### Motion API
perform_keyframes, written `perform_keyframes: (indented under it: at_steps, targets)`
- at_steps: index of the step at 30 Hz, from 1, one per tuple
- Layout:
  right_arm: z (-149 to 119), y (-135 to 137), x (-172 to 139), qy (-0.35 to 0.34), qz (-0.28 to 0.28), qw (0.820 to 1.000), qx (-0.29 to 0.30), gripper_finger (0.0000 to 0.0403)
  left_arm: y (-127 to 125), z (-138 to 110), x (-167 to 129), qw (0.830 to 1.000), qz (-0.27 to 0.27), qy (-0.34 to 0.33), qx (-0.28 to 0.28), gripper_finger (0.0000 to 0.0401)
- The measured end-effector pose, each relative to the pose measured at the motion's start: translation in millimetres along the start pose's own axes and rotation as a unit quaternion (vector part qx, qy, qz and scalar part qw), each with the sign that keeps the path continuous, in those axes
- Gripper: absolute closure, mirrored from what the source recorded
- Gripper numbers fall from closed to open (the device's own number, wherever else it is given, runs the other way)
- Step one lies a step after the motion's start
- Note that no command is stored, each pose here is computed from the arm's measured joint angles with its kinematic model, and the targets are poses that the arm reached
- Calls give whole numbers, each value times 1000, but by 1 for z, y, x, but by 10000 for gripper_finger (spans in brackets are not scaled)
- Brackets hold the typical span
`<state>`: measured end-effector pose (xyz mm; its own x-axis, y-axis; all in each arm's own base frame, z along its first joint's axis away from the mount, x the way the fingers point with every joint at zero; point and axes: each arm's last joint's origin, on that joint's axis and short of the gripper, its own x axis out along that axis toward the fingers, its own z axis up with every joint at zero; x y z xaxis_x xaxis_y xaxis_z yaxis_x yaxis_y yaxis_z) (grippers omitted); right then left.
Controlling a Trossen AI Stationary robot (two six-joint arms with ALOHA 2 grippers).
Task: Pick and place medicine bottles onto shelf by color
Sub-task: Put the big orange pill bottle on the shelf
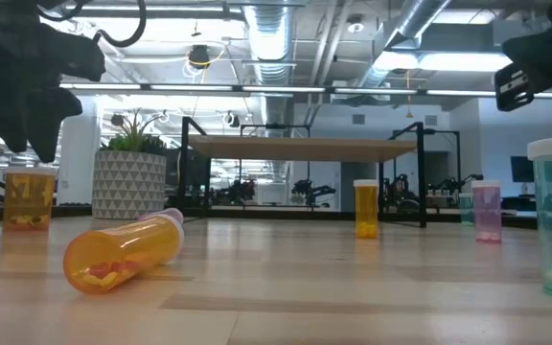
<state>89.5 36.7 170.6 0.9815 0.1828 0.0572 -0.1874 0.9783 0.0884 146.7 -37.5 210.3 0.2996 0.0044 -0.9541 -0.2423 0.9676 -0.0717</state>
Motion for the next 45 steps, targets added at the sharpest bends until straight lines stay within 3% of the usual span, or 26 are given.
perform_keyframes:
  at_steps: [32,45]
  targets:
    - [0,0,0,0,0,1000,0,370,-1,0,4,1000,0,22,4,126]
    - [0,0,0,0,0,1000,0,370,7,-9,22,999,10,37,-6,126]
